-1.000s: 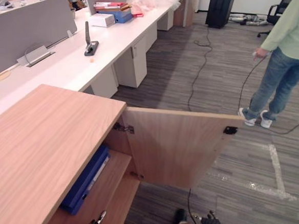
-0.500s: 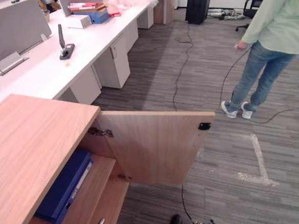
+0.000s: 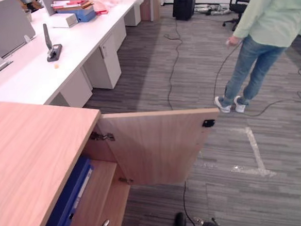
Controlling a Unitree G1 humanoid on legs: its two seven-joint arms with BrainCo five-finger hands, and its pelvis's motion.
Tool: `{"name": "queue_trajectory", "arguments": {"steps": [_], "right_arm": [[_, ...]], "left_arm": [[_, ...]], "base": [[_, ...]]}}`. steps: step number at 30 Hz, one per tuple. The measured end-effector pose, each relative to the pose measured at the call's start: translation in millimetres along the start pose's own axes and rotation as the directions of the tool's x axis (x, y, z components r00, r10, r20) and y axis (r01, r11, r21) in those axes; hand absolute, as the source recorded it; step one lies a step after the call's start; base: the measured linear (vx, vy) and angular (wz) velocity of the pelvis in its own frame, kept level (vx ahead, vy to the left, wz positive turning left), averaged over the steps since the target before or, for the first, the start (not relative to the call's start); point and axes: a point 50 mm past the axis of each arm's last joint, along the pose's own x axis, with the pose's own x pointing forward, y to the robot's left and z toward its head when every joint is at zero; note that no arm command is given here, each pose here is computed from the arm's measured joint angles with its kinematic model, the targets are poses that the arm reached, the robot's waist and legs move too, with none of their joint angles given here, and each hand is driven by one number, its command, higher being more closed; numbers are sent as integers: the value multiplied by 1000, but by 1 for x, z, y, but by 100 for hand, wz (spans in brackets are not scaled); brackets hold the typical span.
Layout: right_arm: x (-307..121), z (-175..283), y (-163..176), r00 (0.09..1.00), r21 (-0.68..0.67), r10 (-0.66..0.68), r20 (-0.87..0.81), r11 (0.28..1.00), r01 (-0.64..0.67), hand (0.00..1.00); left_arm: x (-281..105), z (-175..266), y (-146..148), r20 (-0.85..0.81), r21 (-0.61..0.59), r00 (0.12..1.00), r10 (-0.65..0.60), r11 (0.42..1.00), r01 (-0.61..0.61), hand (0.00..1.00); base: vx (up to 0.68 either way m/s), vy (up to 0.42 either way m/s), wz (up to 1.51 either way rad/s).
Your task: Walk over to the cabinet, pick up the folder, carry it to the office cabinet, place the folder inside the office cabinet, then close the office cabinet door
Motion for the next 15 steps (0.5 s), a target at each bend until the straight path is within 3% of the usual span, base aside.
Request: {"name": "queue_trajectory", "arguments": {"steps": [6,15], "right_arm": [[3,30,3,995,13,-10,102,1000,8,0],[1,9,2,999,-28,-3,42,1000,4,0]], "left_arm": [[0,0,5,-1,4,1000,16,1000,-16,0],[0,-5,3,-19,-1,1000,21,1000,-21,0]], "base": [[-3,39,-4],[-13,74,-1]]}}
